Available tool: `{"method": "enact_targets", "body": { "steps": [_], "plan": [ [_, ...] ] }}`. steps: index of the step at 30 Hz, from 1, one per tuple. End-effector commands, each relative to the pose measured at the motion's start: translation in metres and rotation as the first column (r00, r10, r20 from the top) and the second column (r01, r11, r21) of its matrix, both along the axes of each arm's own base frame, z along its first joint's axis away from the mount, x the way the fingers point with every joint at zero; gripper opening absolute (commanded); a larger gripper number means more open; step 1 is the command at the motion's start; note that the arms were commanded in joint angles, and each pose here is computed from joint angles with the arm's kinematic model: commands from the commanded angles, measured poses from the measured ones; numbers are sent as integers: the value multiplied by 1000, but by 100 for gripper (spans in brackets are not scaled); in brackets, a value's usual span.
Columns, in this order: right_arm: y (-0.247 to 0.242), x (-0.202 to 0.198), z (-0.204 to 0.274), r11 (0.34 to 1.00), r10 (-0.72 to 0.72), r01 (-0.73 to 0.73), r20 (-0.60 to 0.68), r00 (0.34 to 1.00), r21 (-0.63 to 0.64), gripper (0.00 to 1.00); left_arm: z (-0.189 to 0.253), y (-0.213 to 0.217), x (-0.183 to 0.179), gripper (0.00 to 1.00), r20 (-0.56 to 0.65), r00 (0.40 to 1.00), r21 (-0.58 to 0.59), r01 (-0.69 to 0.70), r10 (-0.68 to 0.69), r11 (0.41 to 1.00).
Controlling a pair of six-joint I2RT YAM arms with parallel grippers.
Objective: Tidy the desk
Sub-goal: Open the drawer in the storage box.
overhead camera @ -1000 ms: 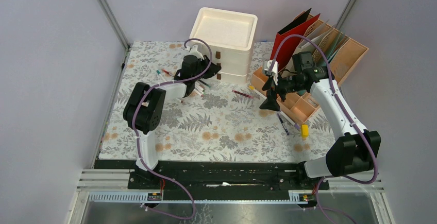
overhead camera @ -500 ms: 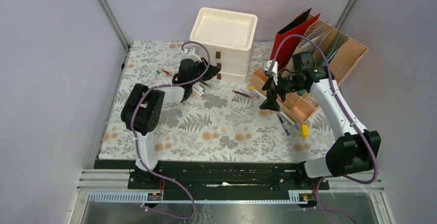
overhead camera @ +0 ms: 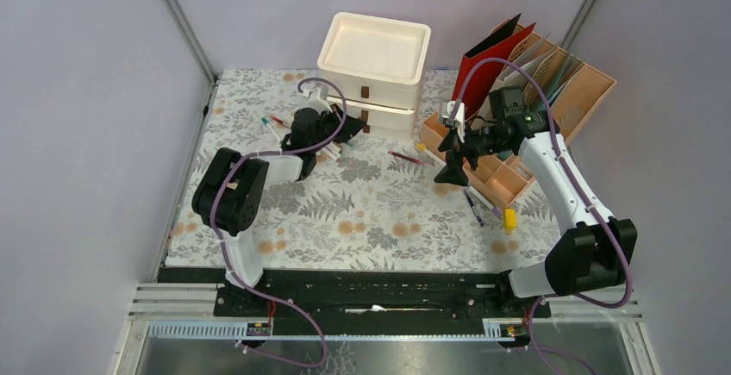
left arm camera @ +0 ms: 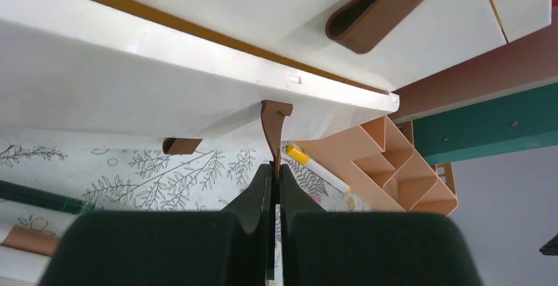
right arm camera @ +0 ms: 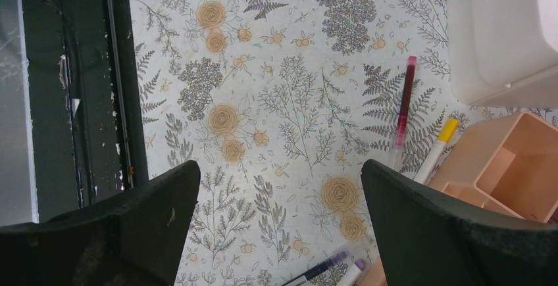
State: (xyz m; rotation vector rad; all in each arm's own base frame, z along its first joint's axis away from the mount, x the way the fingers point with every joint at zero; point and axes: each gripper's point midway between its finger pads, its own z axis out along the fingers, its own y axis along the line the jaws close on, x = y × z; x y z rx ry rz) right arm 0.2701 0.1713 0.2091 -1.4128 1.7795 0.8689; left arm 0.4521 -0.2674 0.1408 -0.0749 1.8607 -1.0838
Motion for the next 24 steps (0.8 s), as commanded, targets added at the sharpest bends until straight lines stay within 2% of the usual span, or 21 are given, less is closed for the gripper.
{"method": "enact_targets", "body": {
  "steps": [1, 15, 18, 24],
  "plan": [
    [5, -5, 7, 999, 17, -17, 6, 1000, 32, 100, 35, -4, -17, 0, 87, 995, -49, 56, -51, 997],
    [6, -5, 8, 999, 18, -18, 3, 1000, 37, 100, 22, 13, -60, 0, 36, 998, 0, 53, -53, 999],
    [6, -5, 8, 999, 17, -17, -1, 1000, 38, 100, 25, 18, -67, 3, 36, 998, 19, 51, -52, 999],
    [6, -5, 6, 999, 16, -16, -3, 1000, 35, 100, 32, 32, -84, 24, 39, 999, 57, 18, -21, 998]
  ]
}}
